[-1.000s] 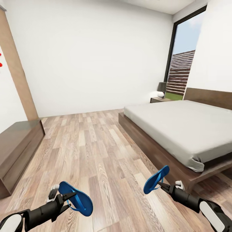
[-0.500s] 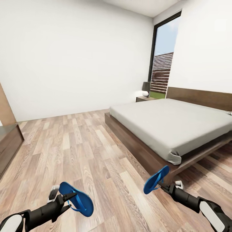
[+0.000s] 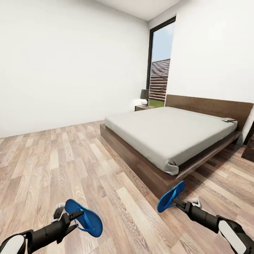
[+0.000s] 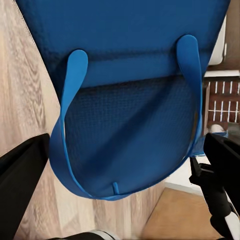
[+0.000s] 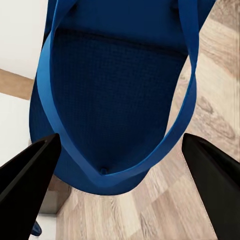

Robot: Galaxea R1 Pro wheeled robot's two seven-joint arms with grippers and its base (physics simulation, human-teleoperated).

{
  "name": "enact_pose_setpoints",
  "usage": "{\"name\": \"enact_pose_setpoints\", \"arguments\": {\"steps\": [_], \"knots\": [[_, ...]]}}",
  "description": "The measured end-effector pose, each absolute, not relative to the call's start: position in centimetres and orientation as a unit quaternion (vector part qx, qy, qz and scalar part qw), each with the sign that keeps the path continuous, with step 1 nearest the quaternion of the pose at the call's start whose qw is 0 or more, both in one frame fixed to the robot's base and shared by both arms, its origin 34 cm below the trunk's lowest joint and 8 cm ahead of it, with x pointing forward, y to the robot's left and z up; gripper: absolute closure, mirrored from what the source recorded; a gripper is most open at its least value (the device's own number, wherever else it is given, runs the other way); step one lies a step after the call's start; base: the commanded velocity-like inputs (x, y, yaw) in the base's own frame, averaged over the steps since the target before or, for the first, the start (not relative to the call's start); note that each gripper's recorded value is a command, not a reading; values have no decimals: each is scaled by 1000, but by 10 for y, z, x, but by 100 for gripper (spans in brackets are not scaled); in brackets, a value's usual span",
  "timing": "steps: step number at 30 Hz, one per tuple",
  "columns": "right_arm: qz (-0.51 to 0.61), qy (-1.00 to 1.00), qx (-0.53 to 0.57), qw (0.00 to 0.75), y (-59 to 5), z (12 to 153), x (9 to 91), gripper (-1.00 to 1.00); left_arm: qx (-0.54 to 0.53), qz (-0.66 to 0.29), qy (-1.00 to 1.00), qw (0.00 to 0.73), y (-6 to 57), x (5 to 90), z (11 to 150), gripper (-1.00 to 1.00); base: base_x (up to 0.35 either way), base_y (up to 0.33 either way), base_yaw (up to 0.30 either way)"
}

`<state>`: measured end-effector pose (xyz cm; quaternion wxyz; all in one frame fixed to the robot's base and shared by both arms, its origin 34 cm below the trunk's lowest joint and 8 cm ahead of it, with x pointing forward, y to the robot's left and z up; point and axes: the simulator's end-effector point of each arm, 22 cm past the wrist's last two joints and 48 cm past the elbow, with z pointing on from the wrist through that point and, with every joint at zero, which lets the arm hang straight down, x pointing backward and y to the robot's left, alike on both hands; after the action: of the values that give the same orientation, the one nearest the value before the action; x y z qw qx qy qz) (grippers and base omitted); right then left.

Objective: In the bedroom, move the book from the bed onto either nightstand, and place the two sandals side by side next to the bed.

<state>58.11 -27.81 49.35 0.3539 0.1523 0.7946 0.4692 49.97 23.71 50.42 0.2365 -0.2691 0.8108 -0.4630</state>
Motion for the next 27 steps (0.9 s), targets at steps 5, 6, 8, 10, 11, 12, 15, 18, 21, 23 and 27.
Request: {"name": "enact_pose_setpoints", "arguments": {"steps": [5, 6, 8, 10, 11, 12, 15, 18, 21, 23, 27], "knots": [[469, 794, 152, 354, -278, 494, 581, 100, -269, -463, 811, 236, 237, 500, 504, 100, 0, -84, -243], [469, 795, 152, 354, -278, 494, 581, 100, -269, -463, 811, 236, 237, 500, 504, 100, 0, -84, -243], [469, 795, 152, 354, -278, 494, 581, 100, -269, -463, 811, 236, 237, 500, 504, 100, 0, -84, -243], [469, 795, 152, 354, -278, 494, 581, 100, -269, -463, 811, 236, 237, 500, 504, 100, 0, -84, -243], [469, 795, 152, 354, -278, 494, 581, 100, -269, -463, 811, 236, 237, 500, 504, 100, 0, -84, -243], [469, 795, 152, 354, -278, 494, 581, 100, -269, -463, 811, 236, 237, 500, 504, 100, 0, -84, -243], [469, 795, 152, 354, -278, 493, 581, 100, -269, -463, 811, 236, 237, 500, 504, 100, 0, -84, -243], [469, 795, 152, 354, -278, 493, 581, 100, -269, -463, 811, 236, 237, 500, 504, 100, 0, -85, -243], [469, 795, 152, 354, -278, 493, 581, 100, -269, -463, 811, 236, 237, 500, 504, 100, 0, -86, -243], [469, 795, 152, 354, -278, 493, 581, 100, -269, -463, 811, 236, 237, 500, 504, 100, 0, -86, -243], [469, 795, 152, 354, -278, 493, 581, 100, -270, -463, 811, 236, 237, 500, 504, 100, 0, -88, -242]]}}
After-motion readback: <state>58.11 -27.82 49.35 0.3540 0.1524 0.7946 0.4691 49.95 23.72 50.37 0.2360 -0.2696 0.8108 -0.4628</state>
